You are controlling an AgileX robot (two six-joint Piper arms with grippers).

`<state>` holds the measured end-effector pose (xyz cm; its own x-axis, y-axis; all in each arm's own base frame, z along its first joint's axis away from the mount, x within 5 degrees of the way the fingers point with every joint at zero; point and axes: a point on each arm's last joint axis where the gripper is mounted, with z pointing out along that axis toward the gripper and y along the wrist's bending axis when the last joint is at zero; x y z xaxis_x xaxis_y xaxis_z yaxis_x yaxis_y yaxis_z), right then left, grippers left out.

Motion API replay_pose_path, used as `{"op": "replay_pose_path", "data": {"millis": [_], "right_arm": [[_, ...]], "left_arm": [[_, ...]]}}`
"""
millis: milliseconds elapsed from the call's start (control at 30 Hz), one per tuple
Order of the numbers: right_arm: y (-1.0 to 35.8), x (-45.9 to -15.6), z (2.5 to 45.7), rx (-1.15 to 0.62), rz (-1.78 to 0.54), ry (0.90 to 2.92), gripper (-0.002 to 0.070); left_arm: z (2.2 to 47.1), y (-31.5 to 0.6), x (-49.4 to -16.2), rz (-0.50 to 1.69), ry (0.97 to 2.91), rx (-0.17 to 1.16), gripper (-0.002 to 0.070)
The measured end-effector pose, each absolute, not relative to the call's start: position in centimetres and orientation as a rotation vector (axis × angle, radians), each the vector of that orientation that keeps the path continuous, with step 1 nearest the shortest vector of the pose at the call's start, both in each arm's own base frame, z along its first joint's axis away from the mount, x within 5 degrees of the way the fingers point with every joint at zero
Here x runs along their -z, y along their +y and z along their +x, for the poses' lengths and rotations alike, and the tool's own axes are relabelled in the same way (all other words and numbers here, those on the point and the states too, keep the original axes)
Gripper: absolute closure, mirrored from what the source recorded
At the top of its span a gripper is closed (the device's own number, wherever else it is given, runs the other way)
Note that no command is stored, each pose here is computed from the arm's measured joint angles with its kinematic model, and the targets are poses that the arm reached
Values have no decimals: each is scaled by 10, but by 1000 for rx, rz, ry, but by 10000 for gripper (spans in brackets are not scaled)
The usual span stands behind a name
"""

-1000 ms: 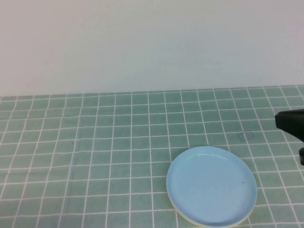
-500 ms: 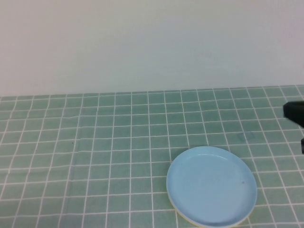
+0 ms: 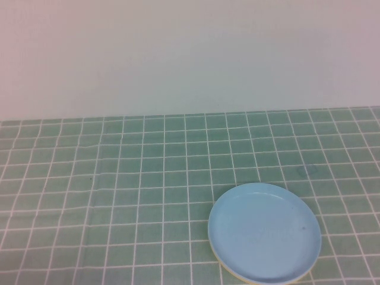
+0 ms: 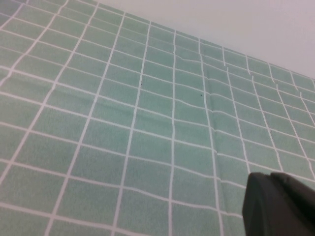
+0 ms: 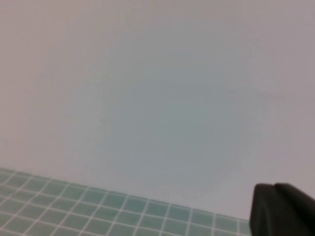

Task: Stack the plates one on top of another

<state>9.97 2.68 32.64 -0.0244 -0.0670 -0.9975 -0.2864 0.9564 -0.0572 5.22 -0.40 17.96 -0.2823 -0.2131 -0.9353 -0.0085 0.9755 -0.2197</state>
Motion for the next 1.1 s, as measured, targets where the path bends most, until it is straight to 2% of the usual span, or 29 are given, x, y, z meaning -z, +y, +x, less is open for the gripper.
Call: {"op": "replay_pose_path", "data": {"millis": [233, 500, 800, 1100], "right_arm": [[14, -292, 86, -132, -121, 1563, 678], [10, -276, 88, -111, -69, 1596, 678], [6, -245, 87, -109, 22, 1806, 678], [1, -227, 81, -35, 14, 1839, 678]], "left_arm": [[52, -4, -180, -162, 1849, 200, 676], [52, -4, -180, -162, 1849, 200, 676], [52, -4, -180, -162, 1849, 200, 676], [52, -4, -179, -162, 1851, 200, 676]]}}
